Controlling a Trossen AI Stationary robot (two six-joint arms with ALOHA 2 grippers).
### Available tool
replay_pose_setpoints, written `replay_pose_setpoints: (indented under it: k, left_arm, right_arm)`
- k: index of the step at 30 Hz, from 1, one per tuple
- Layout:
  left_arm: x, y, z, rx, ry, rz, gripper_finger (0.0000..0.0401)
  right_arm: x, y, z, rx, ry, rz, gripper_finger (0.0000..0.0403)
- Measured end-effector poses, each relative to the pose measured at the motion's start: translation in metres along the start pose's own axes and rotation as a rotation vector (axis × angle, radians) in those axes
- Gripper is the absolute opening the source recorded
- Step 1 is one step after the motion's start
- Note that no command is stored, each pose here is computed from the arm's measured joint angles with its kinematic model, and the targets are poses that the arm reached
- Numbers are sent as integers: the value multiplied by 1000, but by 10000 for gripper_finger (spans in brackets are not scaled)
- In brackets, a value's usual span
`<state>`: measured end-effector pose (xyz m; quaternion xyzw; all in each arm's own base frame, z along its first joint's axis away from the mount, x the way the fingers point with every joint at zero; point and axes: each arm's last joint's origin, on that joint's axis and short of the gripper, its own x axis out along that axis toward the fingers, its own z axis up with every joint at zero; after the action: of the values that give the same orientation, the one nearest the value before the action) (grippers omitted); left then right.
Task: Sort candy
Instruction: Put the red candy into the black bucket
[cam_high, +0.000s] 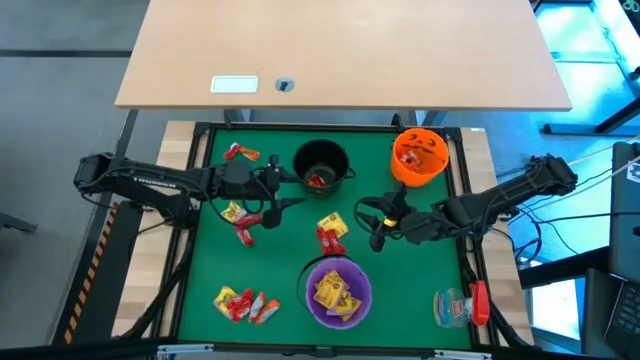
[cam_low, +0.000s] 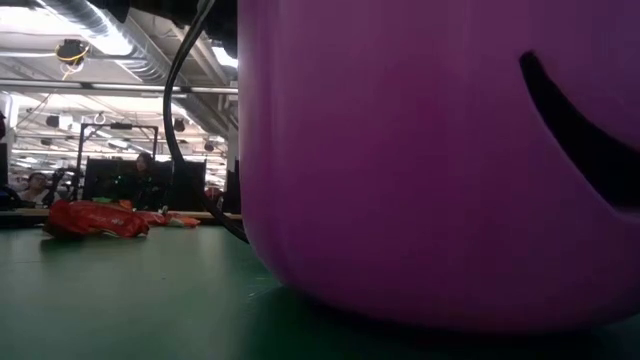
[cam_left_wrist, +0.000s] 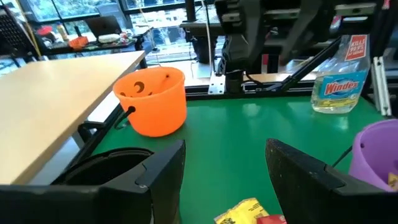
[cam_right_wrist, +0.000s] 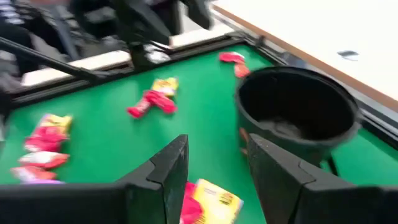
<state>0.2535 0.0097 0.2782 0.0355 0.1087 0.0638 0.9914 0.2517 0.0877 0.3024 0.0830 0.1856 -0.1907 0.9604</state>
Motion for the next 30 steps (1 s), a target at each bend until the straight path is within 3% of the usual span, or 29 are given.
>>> replay_pose_setpoints:
  k: [4, 10, 17, 20, 27, 30]
  left_arm:
    - [-3, 10, -2, -11, 27, 28, 213]
    - [-15, 38, -6, -52, 100, 173, 213]
    - [-27, 79, -27, -117, 296, 350, 213]
    - [-36, 99, -36, -153, 370, 465, 213]
    - [-63, 144, -63, -366, 545, 789, 213]
    - [-72, 158, -74, -410, 623, 871, 213]
  right_arm:
    - [-2, 2, 5, -26, -22, 57, 161]
    - [-3, 2, 6, -58, -24, 70, 161]
    - [-3, 8, 11, -93, -49, 186, 161]
    - [-5, 10, 14, -103, -67, 238, 161]
    - [-6, 10, 16, -117, -76, 258, 161]
    - [-6, 10, 18, -111, -98, 264, 161]
